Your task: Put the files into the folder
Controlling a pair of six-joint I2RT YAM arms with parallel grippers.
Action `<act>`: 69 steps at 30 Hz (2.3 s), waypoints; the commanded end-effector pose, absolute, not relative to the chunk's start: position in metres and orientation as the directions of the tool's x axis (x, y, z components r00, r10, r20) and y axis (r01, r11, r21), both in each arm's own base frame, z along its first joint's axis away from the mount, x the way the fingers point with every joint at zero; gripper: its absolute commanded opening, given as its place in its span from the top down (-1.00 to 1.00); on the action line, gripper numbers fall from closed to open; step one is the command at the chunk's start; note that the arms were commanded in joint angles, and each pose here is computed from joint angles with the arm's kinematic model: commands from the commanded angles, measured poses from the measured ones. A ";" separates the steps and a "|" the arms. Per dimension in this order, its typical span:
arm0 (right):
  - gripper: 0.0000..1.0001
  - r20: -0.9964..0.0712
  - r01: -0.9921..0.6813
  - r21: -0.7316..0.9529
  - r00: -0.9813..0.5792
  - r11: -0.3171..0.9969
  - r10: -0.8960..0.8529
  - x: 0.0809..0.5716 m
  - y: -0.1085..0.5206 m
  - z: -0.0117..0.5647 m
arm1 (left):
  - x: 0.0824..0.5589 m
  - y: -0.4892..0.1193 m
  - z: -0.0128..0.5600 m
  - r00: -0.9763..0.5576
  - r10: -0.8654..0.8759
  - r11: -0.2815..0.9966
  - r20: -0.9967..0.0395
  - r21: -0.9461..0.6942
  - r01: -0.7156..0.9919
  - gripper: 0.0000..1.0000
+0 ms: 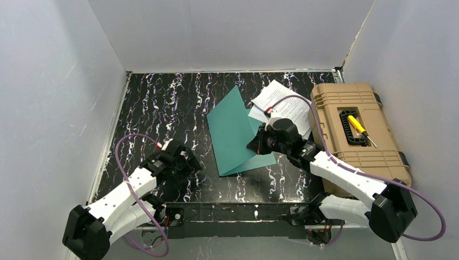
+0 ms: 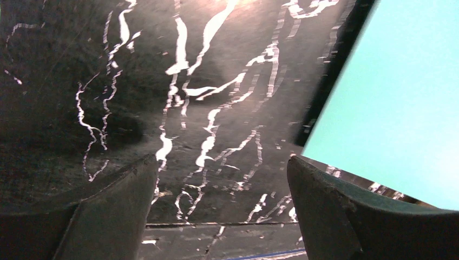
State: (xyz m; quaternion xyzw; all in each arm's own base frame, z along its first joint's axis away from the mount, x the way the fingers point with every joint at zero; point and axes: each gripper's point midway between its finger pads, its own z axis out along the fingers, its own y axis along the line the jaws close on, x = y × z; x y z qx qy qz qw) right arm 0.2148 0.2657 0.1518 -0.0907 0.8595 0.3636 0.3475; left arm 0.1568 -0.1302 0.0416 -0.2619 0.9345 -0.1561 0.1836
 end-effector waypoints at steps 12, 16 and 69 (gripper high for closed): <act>0.97 -0.745 -0.545 0.222 -0.630 0.808 -0.220 0.217 0.283 0.190 | 0.211 -0.166 0.182 -0.832 -0.356 0.877 -0.426 -0.459 -0.140 -0.92; 0.97 -0.749 -0.535 0.188 -0.620 0.824 -0.232 0.212 0.287 0.195 | 0.227 -0.178 0.214 -0.817 -0.358 0.865 -0.451 -0.490 -0.109 -0.95; -0.33 -0.873 -0.537 -0.135 -0.333 0.833 -0.356 0.139 0.381 0.261 | 0.259 -0.202 0.208 -0.892 -0.211 0.897 -0.399 -0.442 -0.015 1.00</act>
